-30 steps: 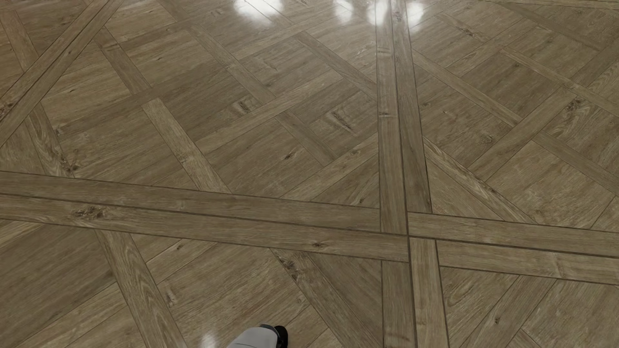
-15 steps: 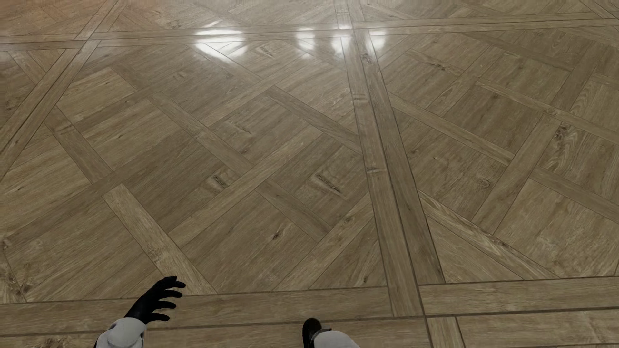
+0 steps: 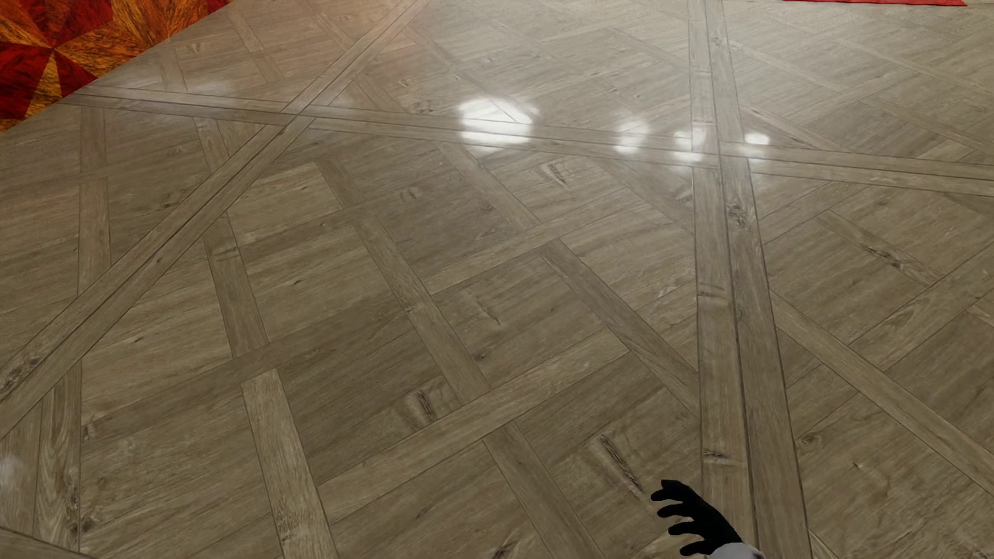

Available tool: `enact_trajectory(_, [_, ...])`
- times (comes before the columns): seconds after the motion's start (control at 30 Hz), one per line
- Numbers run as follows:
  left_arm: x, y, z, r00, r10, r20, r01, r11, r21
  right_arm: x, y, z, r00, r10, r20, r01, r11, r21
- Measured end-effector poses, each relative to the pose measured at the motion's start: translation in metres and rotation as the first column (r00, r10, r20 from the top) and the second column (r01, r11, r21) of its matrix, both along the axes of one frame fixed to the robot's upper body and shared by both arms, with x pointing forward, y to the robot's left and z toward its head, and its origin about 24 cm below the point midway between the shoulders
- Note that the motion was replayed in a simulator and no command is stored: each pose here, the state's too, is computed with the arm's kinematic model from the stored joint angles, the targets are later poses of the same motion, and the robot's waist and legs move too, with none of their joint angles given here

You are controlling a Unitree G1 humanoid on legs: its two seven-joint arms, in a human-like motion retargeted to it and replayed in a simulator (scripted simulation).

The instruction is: Advance

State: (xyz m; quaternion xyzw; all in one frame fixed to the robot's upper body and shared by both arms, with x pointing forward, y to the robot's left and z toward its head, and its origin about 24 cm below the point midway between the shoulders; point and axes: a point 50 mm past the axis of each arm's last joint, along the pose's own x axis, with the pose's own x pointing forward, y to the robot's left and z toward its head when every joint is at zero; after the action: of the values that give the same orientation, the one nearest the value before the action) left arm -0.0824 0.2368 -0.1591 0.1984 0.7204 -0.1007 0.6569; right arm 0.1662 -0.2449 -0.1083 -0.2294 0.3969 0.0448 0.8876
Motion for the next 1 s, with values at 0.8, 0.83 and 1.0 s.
enact_trajectory(0.8, [0.22, 0.077, 0.061, 0.727, 0.007, 0.686, -0.121, 0.986, 0.118, -0.282, 0.021, -0.042, 0.655, -0.035, -0.755, 0.04, 0.999, -0.011])
enact_trajectory(0.83, [0.224, 0.077, 0.064, 0.714, 0.001, 0.7, -0.117, 0.986, 0.118, -0.281, 0.03, -0.043, 0.666, -0.033, -0.745, 0.061, 0.998, 0.01])
enact_trajectory(1.0, [0.197, 0.053, 0.039, 0.775, 0.075, 0.627, -0.139, 0.989, 0.052, -0.256, 0.056, -0.055, 0.696, 0.075, -0.714, -0.012, 0.996, 0.093])
